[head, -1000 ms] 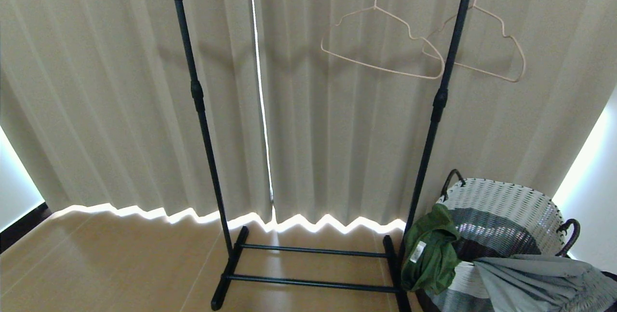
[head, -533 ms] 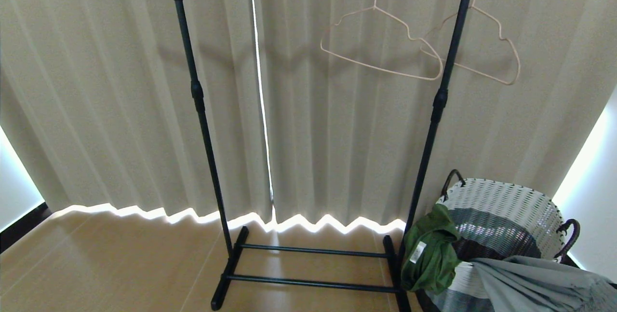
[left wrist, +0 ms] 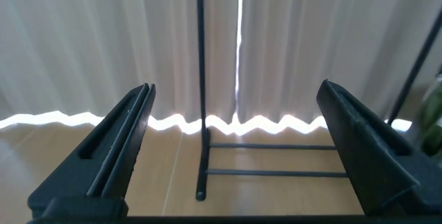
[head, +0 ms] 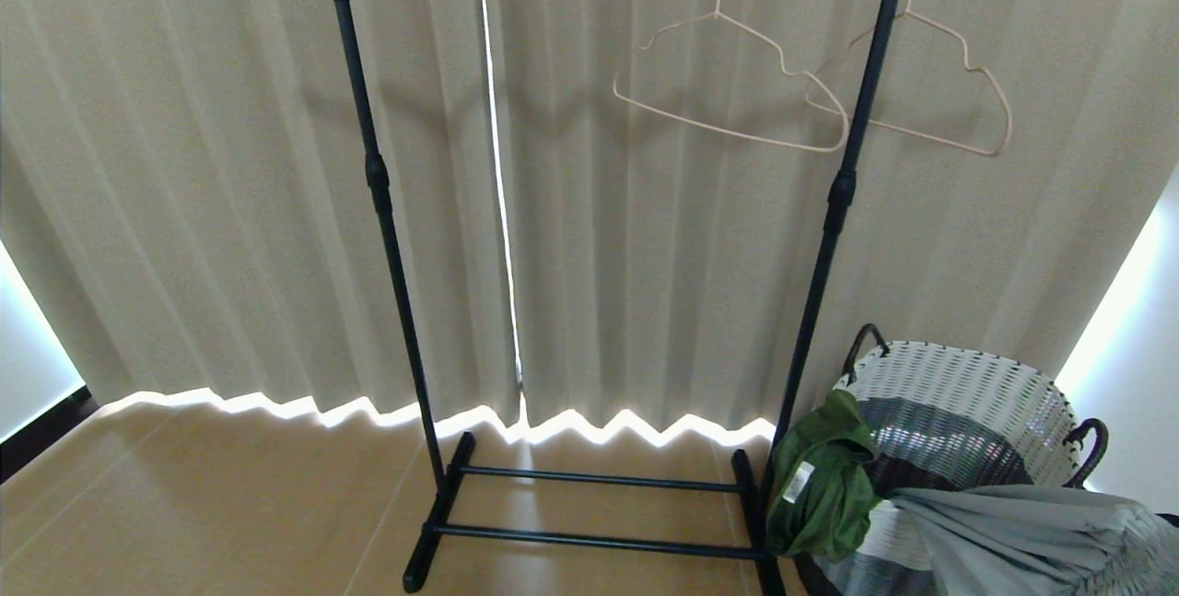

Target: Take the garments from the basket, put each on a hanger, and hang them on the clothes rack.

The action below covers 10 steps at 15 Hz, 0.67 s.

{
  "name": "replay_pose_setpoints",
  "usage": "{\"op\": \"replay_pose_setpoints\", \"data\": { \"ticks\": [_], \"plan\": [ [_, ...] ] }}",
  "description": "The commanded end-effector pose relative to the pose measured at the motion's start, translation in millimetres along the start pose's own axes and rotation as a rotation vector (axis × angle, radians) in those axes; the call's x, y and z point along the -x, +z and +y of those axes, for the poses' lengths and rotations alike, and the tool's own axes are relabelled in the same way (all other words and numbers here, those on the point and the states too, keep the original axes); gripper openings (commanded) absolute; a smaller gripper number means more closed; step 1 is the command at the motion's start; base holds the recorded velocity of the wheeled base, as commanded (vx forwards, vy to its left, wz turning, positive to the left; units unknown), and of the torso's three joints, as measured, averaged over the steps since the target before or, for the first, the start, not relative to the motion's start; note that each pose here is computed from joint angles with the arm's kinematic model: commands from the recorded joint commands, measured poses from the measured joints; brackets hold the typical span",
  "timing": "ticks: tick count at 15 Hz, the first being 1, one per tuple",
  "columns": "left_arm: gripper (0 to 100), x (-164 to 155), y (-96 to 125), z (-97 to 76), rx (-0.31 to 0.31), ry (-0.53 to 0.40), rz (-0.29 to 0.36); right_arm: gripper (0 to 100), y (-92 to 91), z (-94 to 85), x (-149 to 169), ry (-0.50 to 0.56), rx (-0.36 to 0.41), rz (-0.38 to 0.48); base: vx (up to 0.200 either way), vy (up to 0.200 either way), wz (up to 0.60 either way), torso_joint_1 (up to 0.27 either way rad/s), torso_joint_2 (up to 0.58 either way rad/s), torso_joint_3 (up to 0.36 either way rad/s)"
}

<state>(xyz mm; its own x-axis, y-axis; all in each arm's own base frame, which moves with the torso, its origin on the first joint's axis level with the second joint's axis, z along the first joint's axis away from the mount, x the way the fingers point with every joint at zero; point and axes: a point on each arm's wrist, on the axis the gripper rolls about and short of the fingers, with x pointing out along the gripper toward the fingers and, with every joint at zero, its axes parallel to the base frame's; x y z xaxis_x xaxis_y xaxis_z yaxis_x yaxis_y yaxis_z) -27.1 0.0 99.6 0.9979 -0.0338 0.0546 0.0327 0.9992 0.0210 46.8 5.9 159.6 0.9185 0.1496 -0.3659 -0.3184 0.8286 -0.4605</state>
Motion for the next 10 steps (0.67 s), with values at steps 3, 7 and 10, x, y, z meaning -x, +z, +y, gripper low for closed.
{"op": "replay_pose_setpoints", "data": {
  "ticks": [3,7,10],
  "plan": [
    [100,-22,57,2.6,0.002,-0.129,0.069,0,22.9,-12.7,-10,0.027,-0.071,-0.005,0.0,0.0,0.0,0.0,0.0,0.0],
    [100,-81,87,-8.5,0.01,-0.239,0.206,0,59.0,-34.5,-25,0.05,-0.229,0.044,0.0,0.0,0.0,0.0,0.0,0.0],
    [100,-120,102,-24.4,0.002,-0.316,0.204,0,89.6,-39.9,-19,0.152,-0.302,0.051,0.0,0.0,0.0,0.0,0.0,0.0]
  ]
}}
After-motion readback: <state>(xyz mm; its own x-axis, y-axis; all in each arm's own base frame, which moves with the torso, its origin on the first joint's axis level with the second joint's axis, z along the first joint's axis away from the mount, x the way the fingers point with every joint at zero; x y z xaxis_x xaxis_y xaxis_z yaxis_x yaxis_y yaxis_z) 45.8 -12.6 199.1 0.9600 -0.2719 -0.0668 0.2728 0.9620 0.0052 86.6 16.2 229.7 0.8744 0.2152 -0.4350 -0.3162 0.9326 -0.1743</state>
